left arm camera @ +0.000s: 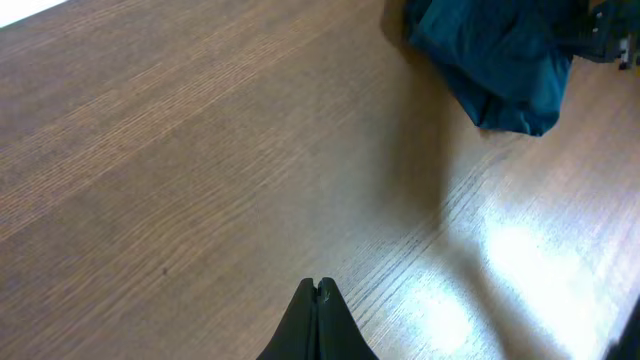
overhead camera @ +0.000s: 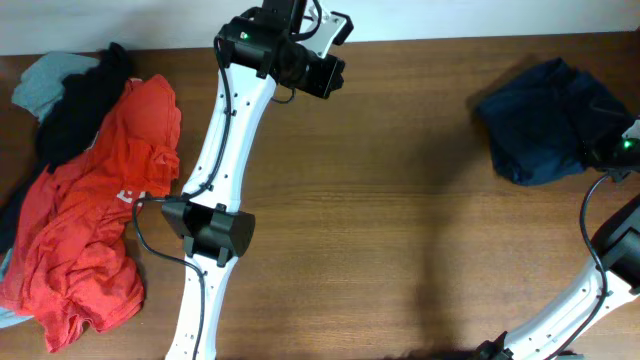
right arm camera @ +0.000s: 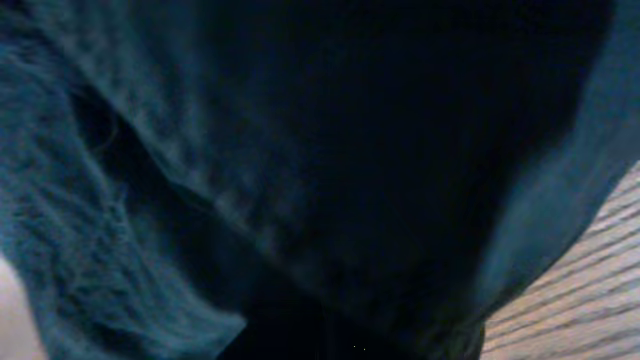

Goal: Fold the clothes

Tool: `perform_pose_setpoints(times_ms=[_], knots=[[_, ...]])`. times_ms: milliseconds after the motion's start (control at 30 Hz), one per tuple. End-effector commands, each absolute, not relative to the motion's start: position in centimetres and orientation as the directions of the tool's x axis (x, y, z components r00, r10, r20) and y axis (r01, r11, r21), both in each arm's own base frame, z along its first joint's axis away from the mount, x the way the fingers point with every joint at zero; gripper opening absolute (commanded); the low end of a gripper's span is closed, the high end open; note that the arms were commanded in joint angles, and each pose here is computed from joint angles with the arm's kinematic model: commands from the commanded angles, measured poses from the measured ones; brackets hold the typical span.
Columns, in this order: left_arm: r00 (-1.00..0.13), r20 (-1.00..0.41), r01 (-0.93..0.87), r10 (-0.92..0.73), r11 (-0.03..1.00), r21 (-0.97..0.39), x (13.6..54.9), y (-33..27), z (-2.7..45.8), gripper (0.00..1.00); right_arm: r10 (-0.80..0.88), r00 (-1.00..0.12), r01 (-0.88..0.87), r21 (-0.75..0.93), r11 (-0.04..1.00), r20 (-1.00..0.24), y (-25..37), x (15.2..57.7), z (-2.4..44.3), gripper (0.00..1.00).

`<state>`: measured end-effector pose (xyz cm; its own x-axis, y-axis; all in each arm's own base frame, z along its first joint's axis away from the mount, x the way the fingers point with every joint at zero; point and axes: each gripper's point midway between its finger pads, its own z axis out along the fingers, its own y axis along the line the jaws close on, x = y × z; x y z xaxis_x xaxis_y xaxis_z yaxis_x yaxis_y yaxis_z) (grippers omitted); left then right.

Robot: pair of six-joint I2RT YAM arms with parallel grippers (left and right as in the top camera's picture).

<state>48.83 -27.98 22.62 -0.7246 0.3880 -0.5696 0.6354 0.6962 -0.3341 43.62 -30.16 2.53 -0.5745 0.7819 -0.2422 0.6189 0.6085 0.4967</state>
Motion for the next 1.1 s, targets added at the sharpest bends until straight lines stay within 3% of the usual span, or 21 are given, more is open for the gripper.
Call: perform_pose_setpoints(times_ms=[0, 267, 367, 567, 833, 1067], knots=[[-0.719, -0.583, 0.632, 0.380, 0.707, -0.319, 48.9, -27.8, 23.4, 0.00, 0.779, -0.593, 0.667, 0.417, 0.618, -0.205, -30.4, 42.4, -0.6, 0.04], [-0.717, -0.583, 0.613, 0.382, 0.744, -0.267, 49.7, -27.0, 23.1, 0.00, 0.780, -0.580, 0.600, 0.525, 0.604, -0.234, -29.8, 44.3, 3.2, 0.05], [-0.705, -0.598, 0.616, 0.382, 0.748, -0.248, 50.0, -26.8, 23.4, 0.00, 0.777, -0.568, 0.556, 0.569, 0.606, -0.272, -29.8, 45.4, 6.8, 0.23], [-0.673, -0.641, 0.621, 0.369, 0.752, -0.220, 50.4, -26.5, 25.3, 0.00, 0.769, -0.533, 0.509, 0.592, 0.625, -0.354, -30.2, 46.4, 14.7, 0.44], [-0.619, -0.703, 0.620, 0.350, 0.767, -0.165, 48.8, -25.2, 30.0, 0.00, 0.685, -0.534, 0.400, 0.565, 0.722, -0.496, -27.5, 46.8, 25.3, 0.52], [-0.606, -0.758, 0.454, 0.240, 0.887, -0.082, 46.3, -20.6, 36.9, 0.00, 0.471, -0.608, 0.196, 0.455, 0.869, -0.638, -17.9, 46.8, 33.6, 0.52]])
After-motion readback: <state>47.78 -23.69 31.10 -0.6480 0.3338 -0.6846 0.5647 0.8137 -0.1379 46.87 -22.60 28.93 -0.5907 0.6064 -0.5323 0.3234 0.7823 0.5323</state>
